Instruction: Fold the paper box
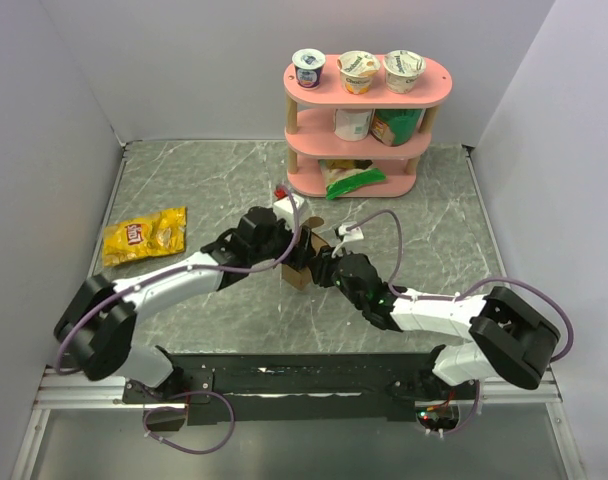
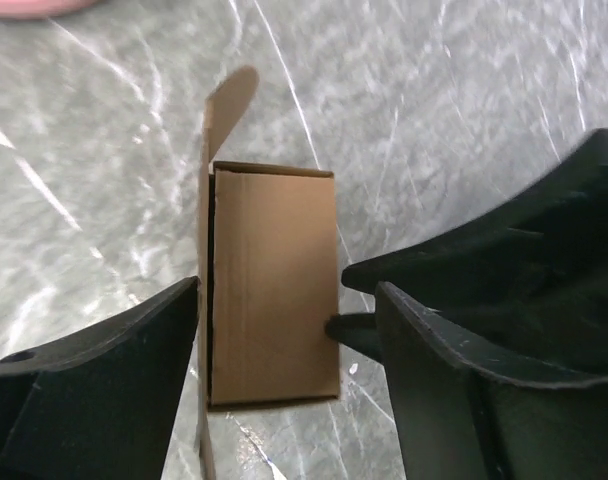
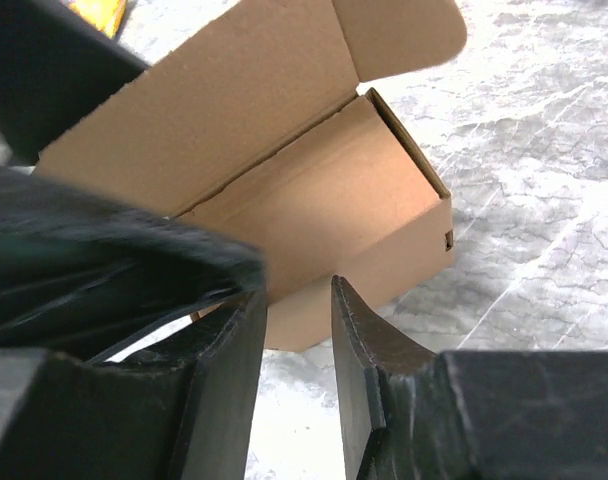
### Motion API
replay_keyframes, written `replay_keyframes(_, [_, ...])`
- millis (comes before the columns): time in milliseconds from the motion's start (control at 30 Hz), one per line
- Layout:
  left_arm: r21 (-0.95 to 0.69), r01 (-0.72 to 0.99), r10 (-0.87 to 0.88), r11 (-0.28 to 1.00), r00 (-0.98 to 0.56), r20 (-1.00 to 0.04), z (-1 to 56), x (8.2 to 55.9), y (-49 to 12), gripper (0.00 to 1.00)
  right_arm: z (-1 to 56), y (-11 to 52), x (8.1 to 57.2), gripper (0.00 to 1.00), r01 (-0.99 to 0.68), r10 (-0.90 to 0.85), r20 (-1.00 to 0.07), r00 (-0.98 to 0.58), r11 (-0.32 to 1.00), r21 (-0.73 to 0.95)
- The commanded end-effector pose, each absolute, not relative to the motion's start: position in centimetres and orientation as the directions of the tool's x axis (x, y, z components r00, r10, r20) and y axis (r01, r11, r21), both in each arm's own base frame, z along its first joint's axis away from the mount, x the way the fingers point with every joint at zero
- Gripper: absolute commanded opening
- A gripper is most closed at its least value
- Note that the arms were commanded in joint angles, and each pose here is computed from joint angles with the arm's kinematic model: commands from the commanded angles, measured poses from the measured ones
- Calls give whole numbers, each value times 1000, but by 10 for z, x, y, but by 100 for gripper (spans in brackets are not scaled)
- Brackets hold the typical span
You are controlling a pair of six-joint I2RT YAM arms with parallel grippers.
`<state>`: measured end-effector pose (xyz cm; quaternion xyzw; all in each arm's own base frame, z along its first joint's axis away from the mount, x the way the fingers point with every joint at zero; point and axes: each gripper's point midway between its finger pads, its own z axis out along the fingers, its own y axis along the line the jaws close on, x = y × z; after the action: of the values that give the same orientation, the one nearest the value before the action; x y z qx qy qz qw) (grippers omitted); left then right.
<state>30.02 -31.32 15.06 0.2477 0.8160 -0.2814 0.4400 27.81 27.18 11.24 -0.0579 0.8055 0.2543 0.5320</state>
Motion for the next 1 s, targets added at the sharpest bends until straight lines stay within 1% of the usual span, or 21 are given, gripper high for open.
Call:
replay_keyframes(0, [-195, 601, 30, 775, -343, -939, 204, 307, -307, 76, 114, 273, 285, 39, -331, 189, -886, -424, 878, 346])
replay_keyframes(100, [-177, 578, 24, 797, -322, -946, 206, 308, -302, 75, 114, 275, 284, 38, -338, 188, -884, -429, 873, 350])
replay_keyframes(167, [-177, 586, 34, 791, -330, -943, 202, 308, -304, 70, 112, 277, 284, 38, -344, 183, -882, -435, 871, 350])
replay_keyframes(200, [-171, 588, 58, 791, -349, -935, 194, 308, -306, 62, 113, 277, 285, 38, -343, 181, -882, -435, 872, 348])
replay_keyframes(267, [-176, 580, 61, 795, -365, -929, 192, 310, -309, 50, 111, 278, 286, 38, -343, 174, -881, -439, 874, 344])
replay_keyframes(300, [-172, 579, 65, 797, -365, -929, 190, 310, -310, 39, 111, 280, 285, 38, -346, 172, -881, -441, 873, 344])
replay_keyframes(367, [-165, 584, 68, 795, -356, -932, 189, 308, -313, 33, 109, 280, 285, 38, -344, 171, -878, -447, 873, 346])
replay_keyframes(533, [-166, 586, 86, 793, -377, -922, 177, 307, -318, 28, 108, 281, 285, 38, -348, 168, -876, -451, 871, 346])
replay_keyframes(700, [-209, 600, 74, 772, -412, -908, 167, 303, -326, 27, 106, 280, 284, 38, -346, 169, -875, -454, 871, 348])
replay_keyframes(767, [-219, 590, 61, 777, -418, -906, 165, 303, -325, 27, 107, 278, 284, 38, -342, 169, -876, -451, 874, 345])
replay_keyframes(867, [-200, 570, 55, 797, -399, -915, 172, 306, -319, 31, 111, 276, 283, 40, -350, 169, -884, -436, 873, 339])
replay_keyframes(900, [-195, 566, 50, 801, -388, -920, 178, 307, -317, 34, 112, 273, 283, 41, -350, 165, -887, -431, 876, 332])
replay_keyframes(967, [-171, 566, 57, 807, -362, -930, 187, 311, -315, 39, 122, 270, 280, 56, -375, 156, -902, -402, 871, 318])
